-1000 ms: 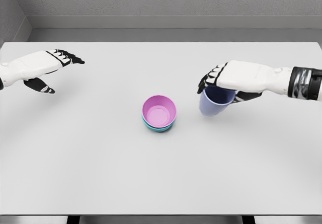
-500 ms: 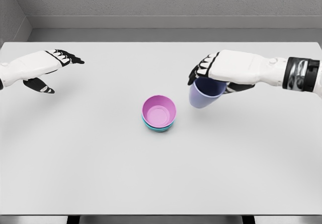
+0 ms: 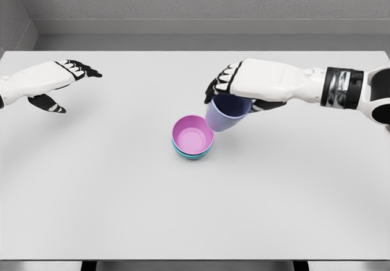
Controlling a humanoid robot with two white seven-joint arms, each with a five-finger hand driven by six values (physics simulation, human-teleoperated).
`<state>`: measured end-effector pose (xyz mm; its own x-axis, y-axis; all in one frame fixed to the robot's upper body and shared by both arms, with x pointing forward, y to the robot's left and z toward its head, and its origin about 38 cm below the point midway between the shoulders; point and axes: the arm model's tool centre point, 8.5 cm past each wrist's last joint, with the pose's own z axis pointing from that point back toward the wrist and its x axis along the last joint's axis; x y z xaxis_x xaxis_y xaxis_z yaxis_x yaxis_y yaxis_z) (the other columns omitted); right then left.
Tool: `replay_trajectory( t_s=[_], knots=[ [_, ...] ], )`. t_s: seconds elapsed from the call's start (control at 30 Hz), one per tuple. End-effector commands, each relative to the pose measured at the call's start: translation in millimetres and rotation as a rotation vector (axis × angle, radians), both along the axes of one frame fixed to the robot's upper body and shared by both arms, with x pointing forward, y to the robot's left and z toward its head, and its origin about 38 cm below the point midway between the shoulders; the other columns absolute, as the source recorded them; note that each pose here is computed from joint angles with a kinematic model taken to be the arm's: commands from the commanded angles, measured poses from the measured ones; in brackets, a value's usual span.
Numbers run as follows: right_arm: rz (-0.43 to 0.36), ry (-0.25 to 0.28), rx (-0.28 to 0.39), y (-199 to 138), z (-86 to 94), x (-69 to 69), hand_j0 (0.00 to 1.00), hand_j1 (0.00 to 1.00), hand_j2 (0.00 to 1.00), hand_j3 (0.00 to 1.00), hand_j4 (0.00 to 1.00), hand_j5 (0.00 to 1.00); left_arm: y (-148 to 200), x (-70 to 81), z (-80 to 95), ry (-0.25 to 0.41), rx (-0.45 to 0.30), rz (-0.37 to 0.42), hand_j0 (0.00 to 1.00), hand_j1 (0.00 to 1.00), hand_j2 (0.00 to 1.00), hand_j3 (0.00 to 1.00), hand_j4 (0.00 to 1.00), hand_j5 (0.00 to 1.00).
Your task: Stacking bowl and cup with both arms
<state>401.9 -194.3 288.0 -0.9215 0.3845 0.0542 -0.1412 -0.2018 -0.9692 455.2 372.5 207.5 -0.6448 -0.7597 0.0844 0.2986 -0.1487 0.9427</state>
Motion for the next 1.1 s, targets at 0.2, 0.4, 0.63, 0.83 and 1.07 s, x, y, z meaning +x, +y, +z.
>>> replay_trajectory(
  t_s=[0.2, 0.4, 0.63, 0.83, 1.07],
  knots=[
    [0.044, 0.027, 0.025, 23.7, -7.3, -2.8, 0.64, 0.64, 0.64, 0.64, 0.64, 0.64, 4.6, -1.1, 2.6, 0.0, -0.001, 0.009, 1.0, 1.0, 1.0, 1.0, 1.0, 1.0],
    [0.052, 0.035, 0.016, 29.7, -11.7, -2.4, 0.64, 0.64, 0.64, 0.64, 0.64, 0.64, 6.1, -1.1, 3.0, -0.004, -0.004, 0.015, 1.0, 1.0, 1.0, 1.0, 1.0, 1.0],
    [0.046, 0.058, 0.001, 30.9, -21.8, 0.4, 0.64, 0.64, 0.64, 0.64, 0.64, 0.64, 8.8, -2.1, 3.9, -0.008, -0.011, 0.022, 1.0, 1.0, 1.0, 1.0, 1.0, 1.0],
    [0.064, 0.067, 0.007, 39.8, -25.2, -1.2, 0.64, 0.64, 0.64, 0.64, 0.64, 0.64, 13.0, -2.8, 5.3, -0.012, -0.014, 0.033, 1.0, 1.0, 1.0, 1.0, 1.0, 1.0],
    [0.058, 0.082, 0.008, 42.4, -29.4, 3.7, 0.64, 0.64, 0.64, 0.64, 0.64, 0.64, 17.3, -5.4, 5.3, -0.005, -0.021, 0.045, 1.0, 1.0, 1.0, 1.0, 1.0, 1.0]
  ],
)
